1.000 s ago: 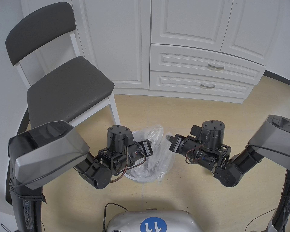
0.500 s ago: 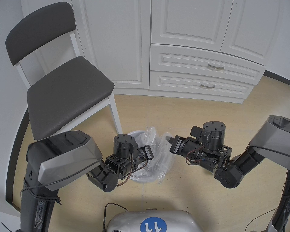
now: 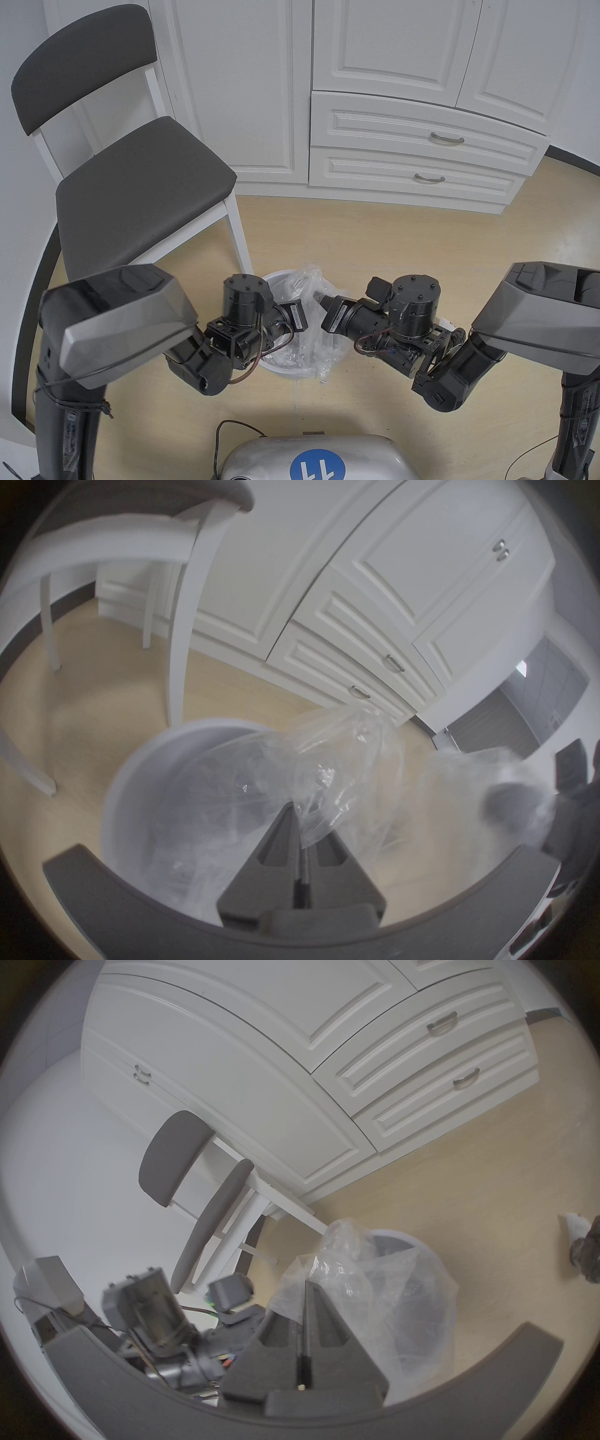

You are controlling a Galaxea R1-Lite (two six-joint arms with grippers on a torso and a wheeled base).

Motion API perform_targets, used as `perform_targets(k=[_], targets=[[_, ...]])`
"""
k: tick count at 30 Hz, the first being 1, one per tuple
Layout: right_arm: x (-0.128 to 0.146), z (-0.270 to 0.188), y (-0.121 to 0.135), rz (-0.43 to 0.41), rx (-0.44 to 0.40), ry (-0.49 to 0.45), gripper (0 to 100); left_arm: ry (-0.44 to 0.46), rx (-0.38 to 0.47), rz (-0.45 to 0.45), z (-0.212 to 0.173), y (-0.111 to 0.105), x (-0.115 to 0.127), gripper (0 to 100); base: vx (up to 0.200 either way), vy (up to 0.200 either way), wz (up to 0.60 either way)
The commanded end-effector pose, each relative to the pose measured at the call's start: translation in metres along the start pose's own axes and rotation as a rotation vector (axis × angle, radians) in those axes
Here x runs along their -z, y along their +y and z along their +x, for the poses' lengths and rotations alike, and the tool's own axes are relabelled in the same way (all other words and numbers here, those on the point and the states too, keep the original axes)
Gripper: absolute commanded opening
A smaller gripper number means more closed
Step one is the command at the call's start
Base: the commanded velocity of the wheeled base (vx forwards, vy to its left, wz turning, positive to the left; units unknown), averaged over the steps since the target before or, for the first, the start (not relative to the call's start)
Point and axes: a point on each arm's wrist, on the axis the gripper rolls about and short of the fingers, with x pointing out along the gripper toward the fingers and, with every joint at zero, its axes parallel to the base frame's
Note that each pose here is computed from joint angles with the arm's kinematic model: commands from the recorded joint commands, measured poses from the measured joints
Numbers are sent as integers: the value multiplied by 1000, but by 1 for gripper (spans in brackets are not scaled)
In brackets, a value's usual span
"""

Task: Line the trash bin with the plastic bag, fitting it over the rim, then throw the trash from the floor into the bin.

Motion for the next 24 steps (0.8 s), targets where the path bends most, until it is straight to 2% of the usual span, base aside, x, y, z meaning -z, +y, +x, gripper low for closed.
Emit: perform_targets(k=[1,5,9,12,24], targets=[[28,20,11,61,-58,20,0,-10,28,145,-69,-11,-53,0,0,0,0],[35,31,18,115,-69,-7,0,85,2,250,-108,-11,-73,0,0,0,0],[46,37,19,167,-49,-17,0,152,25,252,-138,-20,-89,0,0,0,0],[54,39,16,181,-43,-3,0,149,47,252,-151,-25,-96,0,0,0,0],[63,49,-3,187,-3,1,0,170,36,251,-146,-22,-92,0,0,0,0]])
